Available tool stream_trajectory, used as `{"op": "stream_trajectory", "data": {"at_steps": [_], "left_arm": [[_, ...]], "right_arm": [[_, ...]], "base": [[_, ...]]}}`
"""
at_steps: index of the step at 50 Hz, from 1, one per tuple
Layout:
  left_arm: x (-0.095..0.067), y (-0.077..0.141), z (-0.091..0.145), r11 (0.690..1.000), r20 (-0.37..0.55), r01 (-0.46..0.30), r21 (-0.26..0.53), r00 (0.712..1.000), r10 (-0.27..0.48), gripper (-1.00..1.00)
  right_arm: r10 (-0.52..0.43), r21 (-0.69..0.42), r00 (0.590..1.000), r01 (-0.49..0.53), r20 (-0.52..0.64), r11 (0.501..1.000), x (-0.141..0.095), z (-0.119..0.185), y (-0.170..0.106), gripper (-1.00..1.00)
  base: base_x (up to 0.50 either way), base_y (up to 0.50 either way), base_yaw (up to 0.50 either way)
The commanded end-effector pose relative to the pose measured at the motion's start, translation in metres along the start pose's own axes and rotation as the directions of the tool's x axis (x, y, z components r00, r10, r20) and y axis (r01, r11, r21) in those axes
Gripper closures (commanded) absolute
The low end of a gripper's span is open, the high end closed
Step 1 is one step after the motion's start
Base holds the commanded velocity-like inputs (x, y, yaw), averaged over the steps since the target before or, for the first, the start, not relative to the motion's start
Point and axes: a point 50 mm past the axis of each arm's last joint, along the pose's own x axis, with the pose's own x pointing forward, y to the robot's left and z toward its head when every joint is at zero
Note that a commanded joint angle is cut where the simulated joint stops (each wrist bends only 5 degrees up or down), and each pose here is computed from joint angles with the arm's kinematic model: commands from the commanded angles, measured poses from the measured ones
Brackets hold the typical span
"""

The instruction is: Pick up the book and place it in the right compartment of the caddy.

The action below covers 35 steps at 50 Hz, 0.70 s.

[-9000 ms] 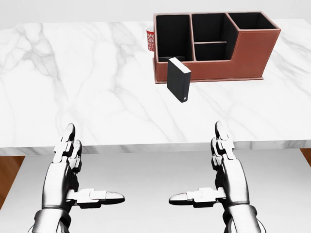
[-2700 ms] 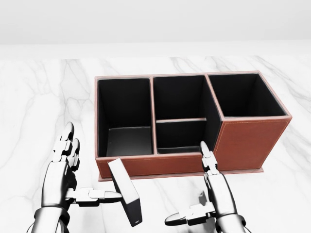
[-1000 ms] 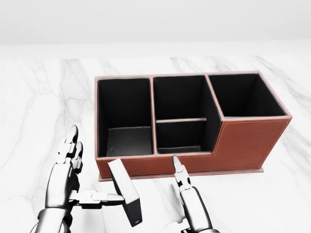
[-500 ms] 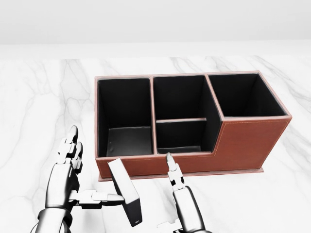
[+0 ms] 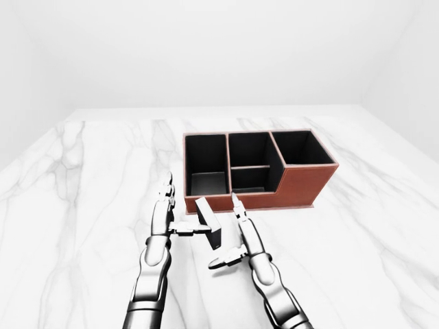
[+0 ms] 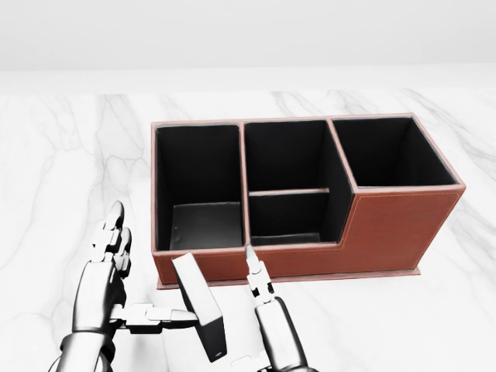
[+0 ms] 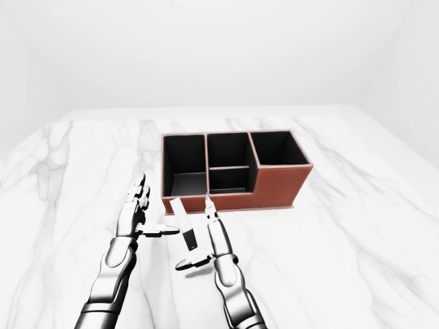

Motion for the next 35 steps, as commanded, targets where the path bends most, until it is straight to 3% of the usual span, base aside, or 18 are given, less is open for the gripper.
{"op": "stream_trajectory", "data": {"at_steps": [1,35], "left_arm": [[0.0,0.0,-0.001,1.0,-0.003,-0.001,0.0,1.0,0.001,-1.0],[0.001,-0.001,-0.005,1.0,-0.023,0.003,0.004,1.0,-0.003,-1.0]], "right_arm": [[0.024,0.006,0.999,-0.024,-0.021,1.0,0.008,-0.002,0.009,-1.0],[0.046,0.027,0.995,-0.044,-0.093,0.999,0.023,-0.011,0.022,-1.0]], "base": [[0.0,0.0,0.0],[0.0,0.0,0.0]]}}
